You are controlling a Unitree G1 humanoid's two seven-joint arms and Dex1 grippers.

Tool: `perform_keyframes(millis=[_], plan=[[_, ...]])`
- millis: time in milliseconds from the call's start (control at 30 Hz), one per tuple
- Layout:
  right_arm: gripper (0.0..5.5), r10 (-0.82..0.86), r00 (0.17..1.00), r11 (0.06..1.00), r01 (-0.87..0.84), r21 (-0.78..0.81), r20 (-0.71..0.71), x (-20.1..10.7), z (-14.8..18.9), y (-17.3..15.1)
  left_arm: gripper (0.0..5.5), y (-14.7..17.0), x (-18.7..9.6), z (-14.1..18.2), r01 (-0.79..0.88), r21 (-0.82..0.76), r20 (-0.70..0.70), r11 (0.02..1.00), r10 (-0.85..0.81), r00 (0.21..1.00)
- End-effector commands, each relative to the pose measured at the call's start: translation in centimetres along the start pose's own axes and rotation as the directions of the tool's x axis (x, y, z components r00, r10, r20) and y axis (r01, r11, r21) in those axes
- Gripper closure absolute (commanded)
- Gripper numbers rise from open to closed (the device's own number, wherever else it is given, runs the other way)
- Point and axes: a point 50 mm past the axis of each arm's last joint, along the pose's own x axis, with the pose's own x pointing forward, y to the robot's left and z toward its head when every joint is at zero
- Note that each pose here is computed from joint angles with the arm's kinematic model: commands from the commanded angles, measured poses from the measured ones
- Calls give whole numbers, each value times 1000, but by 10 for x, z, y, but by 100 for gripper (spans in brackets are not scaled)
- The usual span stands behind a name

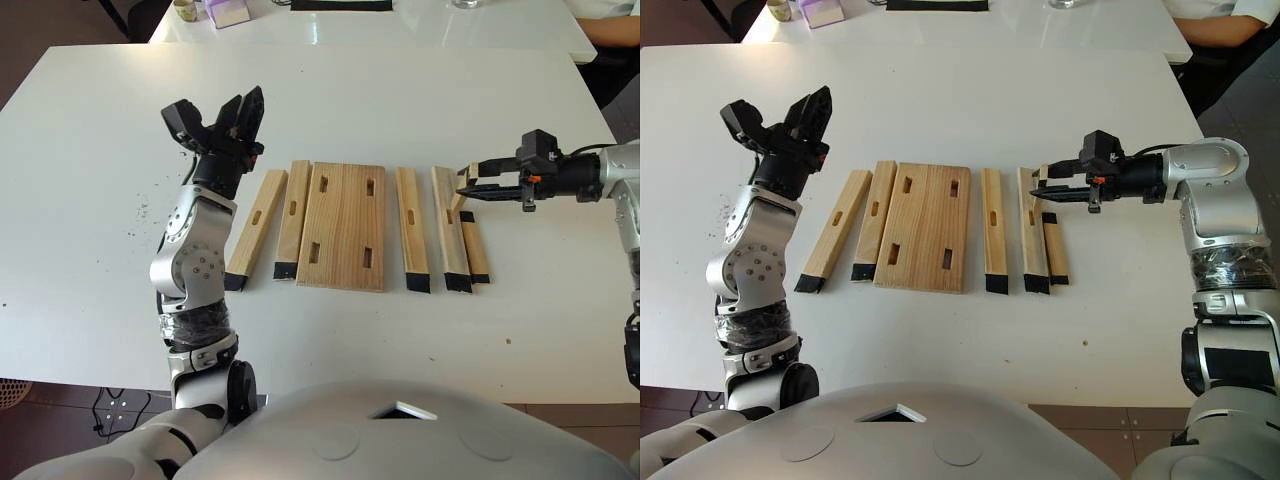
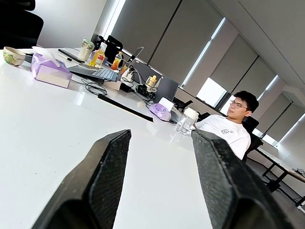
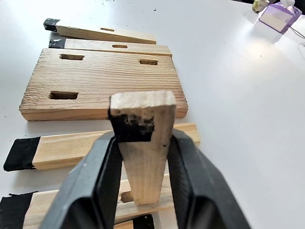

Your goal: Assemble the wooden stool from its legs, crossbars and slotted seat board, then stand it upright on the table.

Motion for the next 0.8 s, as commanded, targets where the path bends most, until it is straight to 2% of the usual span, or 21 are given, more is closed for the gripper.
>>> perform_keyframes(millis=[33,400,800], plan=[[420,4,1000,1000,-5,24,21,1,-4,5,314,2,2,-4,6,8,-36,1000,-5,999],[420,1,997,997,-6,73,72,10,-12,16,314,8,4,-8,23,31,-86,999,-20,996],[420,-139,990,952,134,276,0,-8,-61,27,314,8,-2,-13,15,35,-109,999,-11,994]])
